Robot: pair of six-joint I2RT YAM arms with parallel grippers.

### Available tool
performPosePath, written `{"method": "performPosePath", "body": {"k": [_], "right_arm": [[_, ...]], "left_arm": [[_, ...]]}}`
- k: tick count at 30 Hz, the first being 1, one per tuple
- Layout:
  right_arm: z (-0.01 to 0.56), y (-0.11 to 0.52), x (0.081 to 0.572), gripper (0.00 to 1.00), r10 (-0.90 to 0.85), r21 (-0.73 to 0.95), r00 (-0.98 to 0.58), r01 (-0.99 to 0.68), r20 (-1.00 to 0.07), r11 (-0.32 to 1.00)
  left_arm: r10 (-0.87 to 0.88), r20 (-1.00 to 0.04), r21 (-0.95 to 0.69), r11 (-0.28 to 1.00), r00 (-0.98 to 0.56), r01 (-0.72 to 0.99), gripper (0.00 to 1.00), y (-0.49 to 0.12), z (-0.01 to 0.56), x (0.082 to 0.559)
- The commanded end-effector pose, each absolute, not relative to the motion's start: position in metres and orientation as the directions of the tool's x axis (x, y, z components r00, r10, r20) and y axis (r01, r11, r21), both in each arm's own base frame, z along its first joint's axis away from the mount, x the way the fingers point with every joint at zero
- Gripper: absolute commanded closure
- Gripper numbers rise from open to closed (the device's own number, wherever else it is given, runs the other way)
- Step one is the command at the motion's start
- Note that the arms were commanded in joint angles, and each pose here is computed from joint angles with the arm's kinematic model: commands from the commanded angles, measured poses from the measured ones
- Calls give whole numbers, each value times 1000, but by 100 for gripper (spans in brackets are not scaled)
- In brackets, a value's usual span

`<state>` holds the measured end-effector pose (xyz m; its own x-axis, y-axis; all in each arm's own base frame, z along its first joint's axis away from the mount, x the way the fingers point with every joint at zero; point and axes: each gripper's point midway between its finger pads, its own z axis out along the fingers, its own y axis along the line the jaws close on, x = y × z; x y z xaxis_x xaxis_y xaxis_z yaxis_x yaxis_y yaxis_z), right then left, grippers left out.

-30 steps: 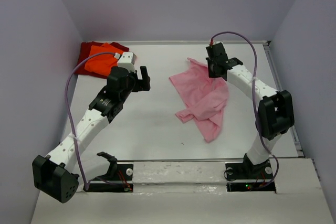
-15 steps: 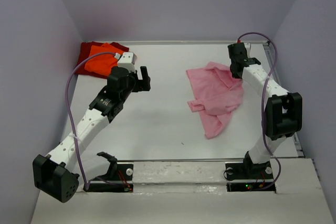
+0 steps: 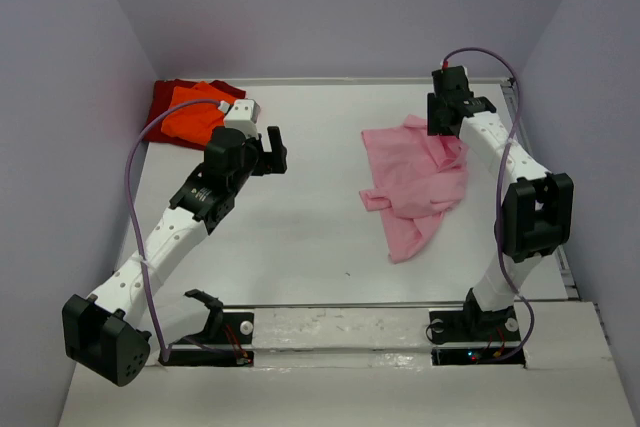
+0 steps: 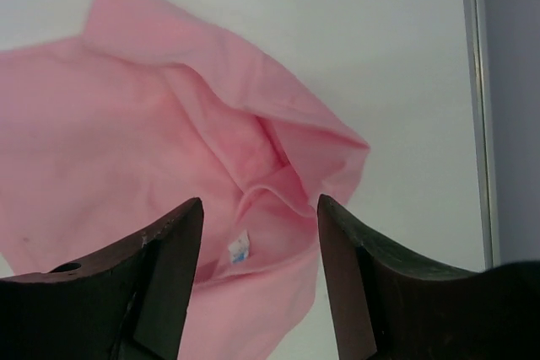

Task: Fold and stack the t-shirts
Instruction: Flatten out the tshirt

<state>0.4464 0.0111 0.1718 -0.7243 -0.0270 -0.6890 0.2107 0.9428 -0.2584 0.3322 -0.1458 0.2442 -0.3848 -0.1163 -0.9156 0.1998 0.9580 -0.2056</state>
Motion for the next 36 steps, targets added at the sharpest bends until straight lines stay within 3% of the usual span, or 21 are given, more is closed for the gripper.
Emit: {"method": "performPosePath", "body": {"k": [1, 12, 25, 29, 36], "right_arm": [[178, 49, 494, 38, -123, -243, -689, 80, -715, 967], [121, 97, 574, 39, -176, -196, -692, -52, -700, 979], [92, 97, 593, 39, -220, -258, -701, -53, -679, 965], [93, 93, 593, 43, -234, -282, -698, -47, -677, 958], [87, 88, 590, 62, -240, -303, -705, -37, -667, 952]], "left_arm": [[-137, -928, -222, 950, -347, 220, 2, -149, 254, 334], [-133, -932, -206, 960, -338, 191, 2, -141, 255, 336], [-135, -926, -214, 957, -353, 195, 2, -140, 251, 339], [-137, -923, -218, 956, -360, 195, 2, -140, 249, 340], [-142, -922, -224, 954, -360, 199, 2, -141, 249, 340]]}}
